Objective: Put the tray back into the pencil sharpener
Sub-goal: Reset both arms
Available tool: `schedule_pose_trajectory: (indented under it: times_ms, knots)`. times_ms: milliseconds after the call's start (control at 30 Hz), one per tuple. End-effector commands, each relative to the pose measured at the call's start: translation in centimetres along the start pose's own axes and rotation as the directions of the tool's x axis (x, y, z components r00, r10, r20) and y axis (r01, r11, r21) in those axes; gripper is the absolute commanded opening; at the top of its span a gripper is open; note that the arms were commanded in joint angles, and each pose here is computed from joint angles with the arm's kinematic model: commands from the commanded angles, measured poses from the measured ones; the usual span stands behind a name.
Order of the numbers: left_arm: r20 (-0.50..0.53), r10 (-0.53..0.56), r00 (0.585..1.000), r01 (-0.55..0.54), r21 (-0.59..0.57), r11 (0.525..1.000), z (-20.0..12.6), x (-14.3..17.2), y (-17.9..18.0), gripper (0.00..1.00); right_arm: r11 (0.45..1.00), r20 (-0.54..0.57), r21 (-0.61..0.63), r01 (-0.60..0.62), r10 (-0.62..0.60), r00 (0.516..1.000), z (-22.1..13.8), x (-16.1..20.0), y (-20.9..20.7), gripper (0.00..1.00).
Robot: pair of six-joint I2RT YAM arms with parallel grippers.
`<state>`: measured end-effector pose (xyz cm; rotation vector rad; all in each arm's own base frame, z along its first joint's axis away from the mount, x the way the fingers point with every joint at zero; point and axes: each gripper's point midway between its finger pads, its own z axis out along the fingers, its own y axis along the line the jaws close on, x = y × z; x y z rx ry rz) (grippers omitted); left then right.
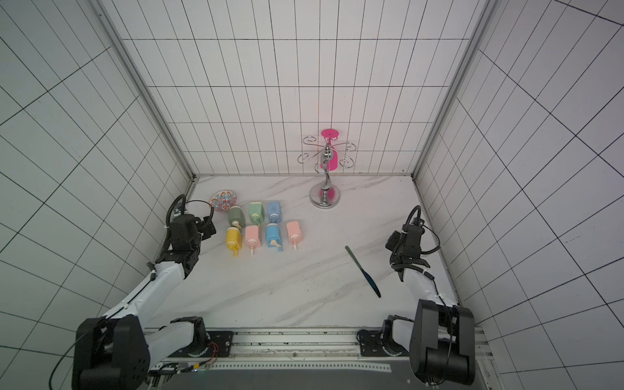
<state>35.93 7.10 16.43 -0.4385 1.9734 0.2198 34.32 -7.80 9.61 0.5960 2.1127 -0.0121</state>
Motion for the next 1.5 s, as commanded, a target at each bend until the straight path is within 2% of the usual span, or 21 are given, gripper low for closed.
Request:
schedule_pose_trajectory:
  times_ms: [0, 100, 200, 433, 533, 600, 667, 733, 800, 833, 933, 1167, 1467]
  knots:
    - [0.147, 0.013, 0.989, -0.039, 0.179, 0.983, 0.1, -1.9, -3.2, 0.95, 0.995, 0.13, -0.086, 0.058, -0.047, 0.99, 0.9, -2.6, 1.8, 0.52]
    - [0.212, -0.01, 0.977, -0.055, 0.297, 0.953, -0.3, -1.4, -5.0, 0.95, 0.987, 0.124, -0.135, 0.086, -0.07, 0.99, 1.8, -1.9, 2.7, 0.53]
    - [0.262, -0.033, 0.964, -0.061, 0.342, 0.938, -0.5, -1.1, -5.7, 0.96, 0.977, 0.126, -0.184, 0.105, -0.082, 0.989, 2.4, -1.9, 3.7, 0.54]
    - [0.28, 0.068, 0.958, -0.182, 0.408, 0.895, 0.5, 0.8, -8.5, 0.97, 0.938, 0.193, -0.251, 0.239, -0.194, 0.962, 2.9, -2.0, 6.0, 0.55]
    - [0.285, 0.085, 0.955, -0.204, 0.418, 0.885, 0.3, 1.8, -9.0, 0.97, 0.898, 0.201, -0.312, 0.311, -0.258, 0.945, 2.9, -1.2, 7.8, 0.56]
    - [0.294, 0.097, 0.951, -0.219, 0.418, 0.882, 0.3, 2.2, -9.1, 0.97, 0.877, 0.231, -0.311, 0.366, -0.304, 0.924, 3.1, -0.7, 8.9, 0.59]
    - [0.294, 0.091, 0.951, -0.211, 0.407, 0.889, 0.6, 2.3, -9.0, 0.97, 0.88, 0.214, -0.278, 0.385, -0.333, 0.918, 3.2, 0.1, 8.8, 0.66]
    - [0.296, 0.095, 0.95, -0.214, 0.401, 0.891, 1.0, 2.6, -9.0, 0.97, 0.899, 0.278, -0.248, 0.36, -0.29, 0.916, 3.3, -0.2, 8.2, 0.73]
    - [0.289, 0.104, 0.952, -0.217, 0.391, 0.894, 1.7, 3.3, -9.1, 0.97, 0.908, 0.217, -0.214, 0.361, -0.316, 0.924, 3.5, 0.1, 7.8, 0.85]
    - [0.295, 0.103, 0.95, -0.217, 0.384, 0.898, 1.9, 3.4, -9.2, 0.97, 0.908, 0.246, -0.202, 0.366, -0.315, 0.917, 3.6, -0.1, 7.9, 0.99]
    - [0.312, 0.109, 0.944, -0.229, 0.378, 0.897, 2.0, 3.5, -9.5, 0.98, 0.908, 0.234, -0.197, 0.37, -0.323, 0.917, 3.4, 0.1, 7.9, 0.99]
    - [0.26, 0.129, 0.957, -0.213, 0.327, 0.921, 2.7, 3.6, -9.1, 0.97, 0.906, 0.243, -0.192, 0.376, -0.327, 0.913, 3.5, 0.0, 8.1, 0.99]
    - [0.263, 0.136, 0.955, -0.214, 0.299, 0.93, 2.7, 3.6, -9.0, 0.97, 0.907, 0.242, -0.196, 0.373, -0.324, 0.915, 3.4, 0.0, 8.0, 0.99]
